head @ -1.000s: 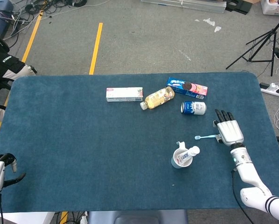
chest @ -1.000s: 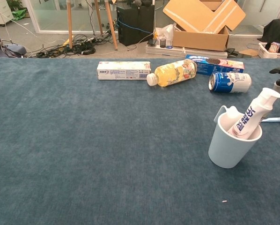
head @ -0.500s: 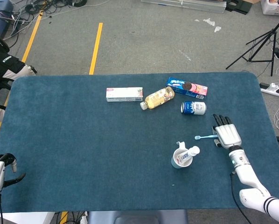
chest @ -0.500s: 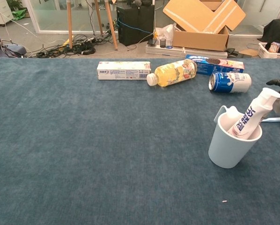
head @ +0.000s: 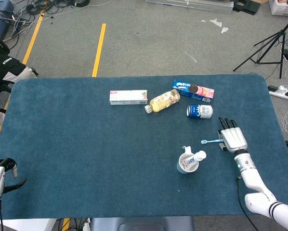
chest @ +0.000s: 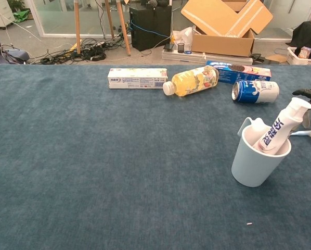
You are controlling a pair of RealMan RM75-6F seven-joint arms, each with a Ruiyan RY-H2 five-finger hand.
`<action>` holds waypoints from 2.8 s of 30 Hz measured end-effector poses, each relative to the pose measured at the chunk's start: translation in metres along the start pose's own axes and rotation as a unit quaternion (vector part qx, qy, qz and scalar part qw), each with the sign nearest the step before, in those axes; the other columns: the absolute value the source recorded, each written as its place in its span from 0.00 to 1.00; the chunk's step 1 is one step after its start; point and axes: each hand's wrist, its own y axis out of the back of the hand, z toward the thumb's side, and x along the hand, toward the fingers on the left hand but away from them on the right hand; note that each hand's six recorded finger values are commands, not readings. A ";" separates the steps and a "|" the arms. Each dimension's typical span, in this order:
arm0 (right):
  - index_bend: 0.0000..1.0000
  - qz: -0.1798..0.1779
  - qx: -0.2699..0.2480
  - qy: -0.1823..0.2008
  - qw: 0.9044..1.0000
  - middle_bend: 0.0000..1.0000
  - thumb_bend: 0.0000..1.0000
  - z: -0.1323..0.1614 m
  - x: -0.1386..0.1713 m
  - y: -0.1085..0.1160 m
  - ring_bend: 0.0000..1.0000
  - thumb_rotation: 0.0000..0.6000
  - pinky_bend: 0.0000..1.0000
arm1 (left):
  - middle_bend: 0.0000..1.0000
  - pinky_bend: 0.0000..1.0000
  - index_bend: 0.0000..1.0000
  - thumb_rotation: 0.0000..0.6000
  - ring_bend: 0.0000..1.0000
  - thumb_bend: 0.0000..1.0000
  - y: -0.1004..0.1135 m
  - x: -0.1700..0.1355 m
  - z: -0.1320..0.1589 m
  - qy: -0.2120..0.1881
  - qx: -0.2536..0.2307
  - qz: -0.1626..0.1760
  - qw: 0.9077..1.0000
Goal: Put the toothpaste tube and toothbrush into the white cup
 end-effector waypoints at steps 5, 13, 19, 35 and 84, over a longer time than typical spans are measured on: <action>0.53 0.003 0.002 -0.001 1.000 0.01 0.23 0.002 -0.003 -0.001 0.00 1.00 0.11 | 0.45 0.35 0.71 1.00 0.39 0.00 0.001 0.000 0.000 0.000 -0.002 0.001 1.000; 0.53 0.009 0.003 -0.002 1.000 0.01 0.23 0.003 -0.005 -0.002 0.00 1.00 0.11 | 0.45 0.35 0.71 1.00 0.39 0.00 0.001 -0.001 0.000 0.000 -0.002 0.001 1.000; 0.53 0.016 0.001 -0.005 1.000 0.01 0.23 0.002 -0.006 -0.003 0.00 1.00 0.11 | 0.45 0.35 0.71 1.00 0.39 0.00 0.001 -0.001 0.000 -0.001 -0.001 0.001 1.000; 0.53 0.030 0.003 -0.008 1.000 0.01 0.23 0.009 -0.014 -0.006 0.00 1.00 0.11 | 0.45 0.35 0.71 1.00 0.39 0.00 0.002 -0.001 0.000 -0.001 -0.003 0.002 1.000; 0.57 -0.003 -0.047 -0.007 0.999 0.02 0.29 0.010 -0.004 0.027 0.00 1.00 0.11 | 0.45 0.35 0.71 1.00 0.39 0.00 0.001 0.000 -0.001 0.002 -0.001 0.001 1.000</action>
